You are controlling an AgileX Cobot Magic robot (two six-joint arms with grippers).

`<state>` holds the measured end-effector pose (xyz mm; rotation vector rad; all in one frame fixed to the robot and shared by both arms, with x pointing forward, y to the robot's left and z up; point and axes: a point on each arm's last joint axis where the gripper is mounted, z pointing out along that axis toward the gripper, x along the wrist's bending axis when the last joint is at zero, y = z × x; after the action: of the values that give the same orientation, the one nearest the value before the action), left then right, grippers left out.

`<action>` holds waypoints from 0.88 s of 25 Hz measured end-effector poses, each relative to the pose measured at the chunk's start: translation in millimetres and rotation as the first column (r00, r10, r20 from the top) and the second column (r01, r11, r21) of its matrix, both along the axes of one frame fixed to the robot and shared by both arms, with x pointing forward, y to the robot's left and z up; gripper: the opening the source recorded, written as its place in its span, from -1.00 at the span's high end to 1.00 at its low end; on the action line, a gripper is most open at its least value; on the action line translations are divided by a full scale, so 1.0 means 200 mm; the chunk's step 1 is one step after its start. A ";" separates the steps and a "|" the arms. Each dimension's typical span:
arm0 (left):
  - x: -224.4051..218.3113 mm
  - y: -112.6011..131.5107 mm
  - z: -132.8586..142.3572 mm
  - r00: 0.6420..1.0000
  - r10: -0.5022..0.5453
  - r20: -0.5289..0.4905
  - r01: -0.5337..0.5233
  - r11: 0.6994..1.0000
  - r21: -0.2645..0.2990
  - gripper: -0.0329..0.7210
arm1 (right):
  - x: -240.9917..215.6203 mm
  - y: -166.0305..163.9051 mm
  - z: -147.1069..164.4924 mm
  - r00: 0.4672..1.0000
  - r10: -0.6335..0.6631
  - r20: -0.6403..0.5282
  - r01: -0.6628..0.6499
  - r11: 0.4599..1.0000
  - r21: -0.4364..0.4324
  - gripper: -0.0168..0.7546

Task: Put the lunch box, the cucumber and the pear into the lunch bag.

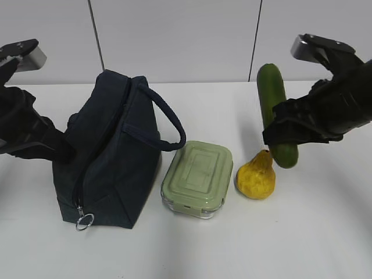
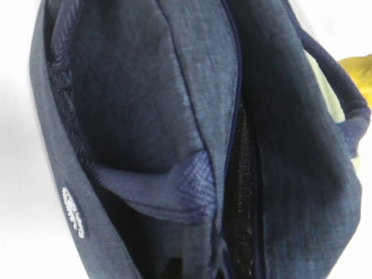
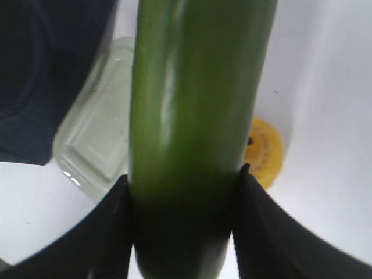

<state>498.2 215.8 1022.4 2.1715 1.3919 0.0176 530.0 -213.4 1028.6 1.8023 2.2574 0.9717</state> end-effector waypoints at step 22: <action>0.01 0.00 0.00 1.000 0.009 0.012 -0.009 1.000 -0.005 0.90 | 0.08 0.85 0.29 0.955 0.198 0.219 -0.263 0.909 0.323 0.08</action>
<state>499.5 215.7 1023.0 2.1570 1.3936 0.0306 545.9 -44.1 1086.0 1.4925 2.3340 1.6024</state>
